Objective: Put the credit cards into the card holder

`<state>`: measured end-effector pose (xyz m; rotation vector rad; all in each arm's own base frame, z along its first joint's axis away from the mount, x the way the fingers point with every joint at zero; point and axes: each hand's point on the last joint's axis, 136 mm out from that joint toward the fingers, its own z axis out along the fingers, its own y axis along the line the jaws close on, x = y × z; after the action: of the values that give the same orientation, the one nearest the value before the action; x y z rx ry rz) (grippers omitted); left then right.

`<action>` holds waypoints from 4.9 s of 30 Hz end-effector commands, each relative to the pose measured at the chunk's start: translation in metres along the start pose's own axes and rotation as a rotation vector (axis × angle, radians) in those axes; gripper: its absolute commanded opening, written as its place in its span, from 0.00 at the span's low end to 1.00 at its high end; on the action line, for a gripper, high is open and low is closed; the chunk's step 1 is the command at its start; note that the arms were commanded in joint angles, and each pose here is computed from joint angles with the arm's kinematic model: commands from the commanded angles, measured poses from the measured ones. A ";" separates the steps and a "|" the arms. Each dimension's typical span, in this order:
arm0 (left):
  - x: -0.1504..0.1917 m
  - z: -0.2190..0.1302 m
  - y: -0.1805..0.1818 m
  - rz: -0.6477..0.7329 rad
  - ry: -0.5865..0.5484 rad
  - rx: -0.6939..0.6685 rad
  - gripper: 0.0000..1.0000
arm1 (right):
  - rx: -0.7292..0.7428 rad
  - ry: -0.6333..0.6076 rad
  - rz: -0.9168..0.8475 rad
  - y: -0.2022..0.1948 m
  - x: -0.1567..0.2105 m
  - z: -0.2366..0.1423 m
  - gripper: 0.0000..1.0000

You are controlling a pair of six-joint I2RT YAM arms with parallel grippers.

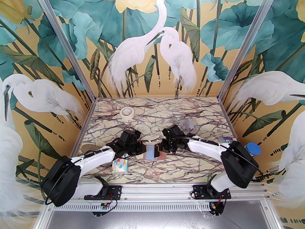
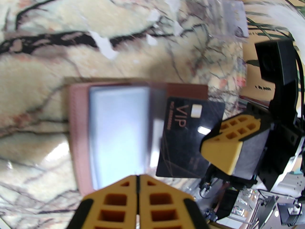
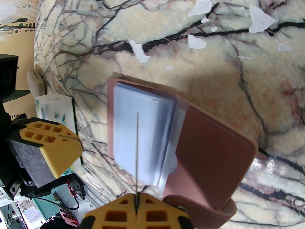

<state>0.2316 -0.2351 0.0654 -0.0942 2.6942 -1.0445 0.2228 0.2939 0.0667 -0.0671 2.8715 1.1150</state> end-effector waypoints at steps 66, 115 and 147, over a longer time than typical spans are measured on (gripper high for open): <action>0.018 0.026 0.054 -0.030 0.057 -0.182 0.00 | -0.106 0.032 0.052 -0.024 -0.001 0.013 0.00; 0.021 0.029 0.059 -0.034 0.068 -0.190 0.00 | -0.127 0.091 0.087 -0.039 0.011 0.028 0.00; 0.021 0.031 0.059 -0.033 0.077 -0.192 0.00 | -0.126 0.110 0.097 -0.042 0.011 0.034 0.00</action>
<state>0.2288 -0.2252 0.0174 -0.1259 2.7969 -0.9084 0.2233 0.2928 0.0306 -0.0389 2.8458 1.4109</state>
